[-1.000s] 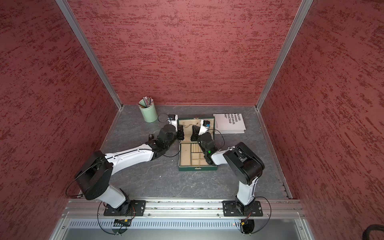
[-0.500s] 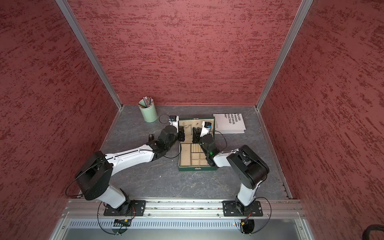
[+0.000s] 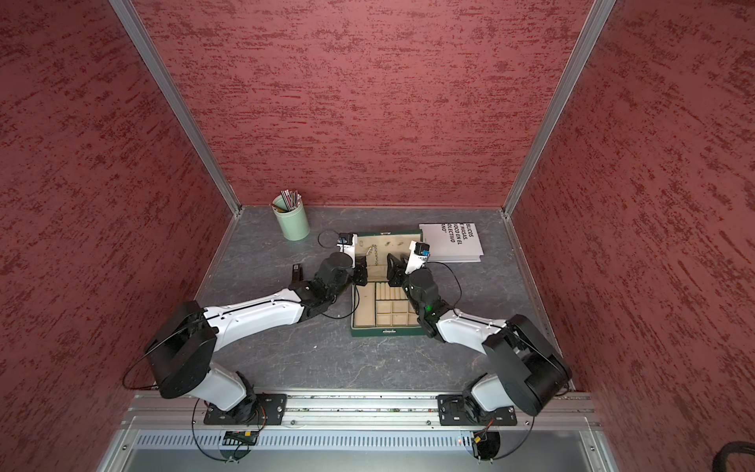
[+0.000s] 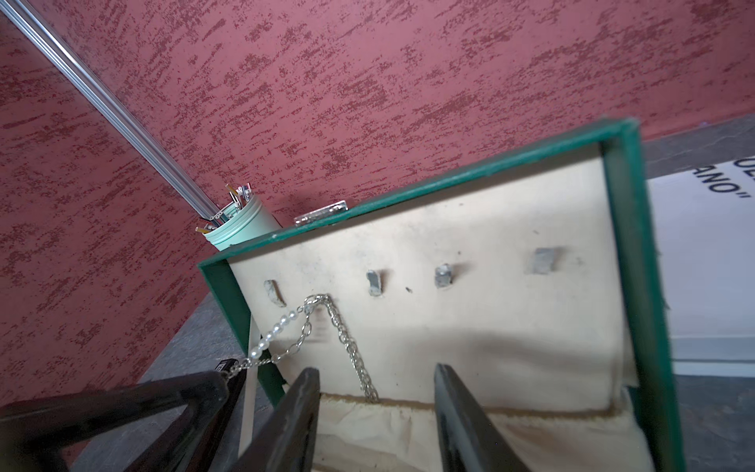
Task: Put jewelry chain into jewelry box
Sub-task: Hang the necklace on the jewelry box clasp.
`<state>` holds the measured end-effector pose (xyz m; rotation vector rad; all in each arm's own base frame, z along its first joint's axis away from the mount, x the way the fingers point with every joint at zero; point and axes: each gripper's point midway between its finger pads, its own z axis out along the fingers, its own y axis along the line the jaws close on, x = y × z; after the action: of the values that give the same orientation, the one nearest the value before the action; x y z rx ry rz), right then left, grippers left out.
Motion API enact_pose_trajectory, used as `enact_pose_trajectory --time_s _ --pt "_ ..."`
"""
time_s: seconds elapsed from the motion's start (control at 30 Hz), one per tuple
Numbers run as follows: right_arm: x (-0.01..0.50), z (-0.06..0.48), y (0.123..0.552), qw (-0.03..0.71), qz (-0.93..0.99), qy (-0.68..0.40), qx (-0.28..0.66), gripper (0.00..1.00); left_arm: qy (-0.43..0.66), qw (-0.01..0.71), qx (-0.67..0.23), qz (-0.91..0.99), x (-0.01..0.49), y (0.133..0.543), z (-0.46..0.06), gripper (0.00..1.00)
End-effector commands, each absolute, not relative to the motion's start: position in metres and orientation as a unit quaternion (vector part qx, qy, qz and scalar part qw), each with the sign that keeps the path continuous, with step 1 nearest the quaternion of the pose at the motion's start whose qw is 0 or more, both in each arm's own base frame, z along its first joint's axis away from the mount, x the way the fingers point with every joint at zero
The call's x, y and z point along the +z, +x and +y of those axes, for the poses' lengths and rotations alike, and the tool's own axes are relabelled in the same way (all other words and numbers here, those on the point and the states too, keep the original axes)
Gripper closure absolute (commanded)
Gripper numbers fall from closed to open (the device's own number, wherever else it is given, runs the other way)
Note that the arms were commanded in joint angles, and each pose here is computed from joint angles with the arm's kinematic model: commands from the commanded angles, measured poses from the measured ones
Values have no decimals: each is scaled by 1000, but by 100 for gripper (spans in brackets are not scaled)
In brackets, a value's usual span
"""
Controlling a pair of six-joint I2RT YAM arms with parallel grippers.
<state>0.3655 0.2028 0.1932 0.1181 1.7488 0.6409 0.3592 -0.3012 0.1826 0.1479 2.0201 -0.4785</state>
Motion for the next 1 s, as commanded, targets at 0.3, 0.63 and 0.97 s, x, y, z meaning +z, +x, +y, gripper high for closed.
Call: enact_pose_trajectory --time_s 0.3,0.63,0.97 --pt "182 169 328 574 784 54 231 48 49 438 -205 874 144 347 -309 100" --pt "181 166 327 576 784 53 225 48 41 421 -202 883 133 351 -311 100" --pt "182 166 329 578 783 54 222 47 46 417 -201 885 132 353 -312 92"
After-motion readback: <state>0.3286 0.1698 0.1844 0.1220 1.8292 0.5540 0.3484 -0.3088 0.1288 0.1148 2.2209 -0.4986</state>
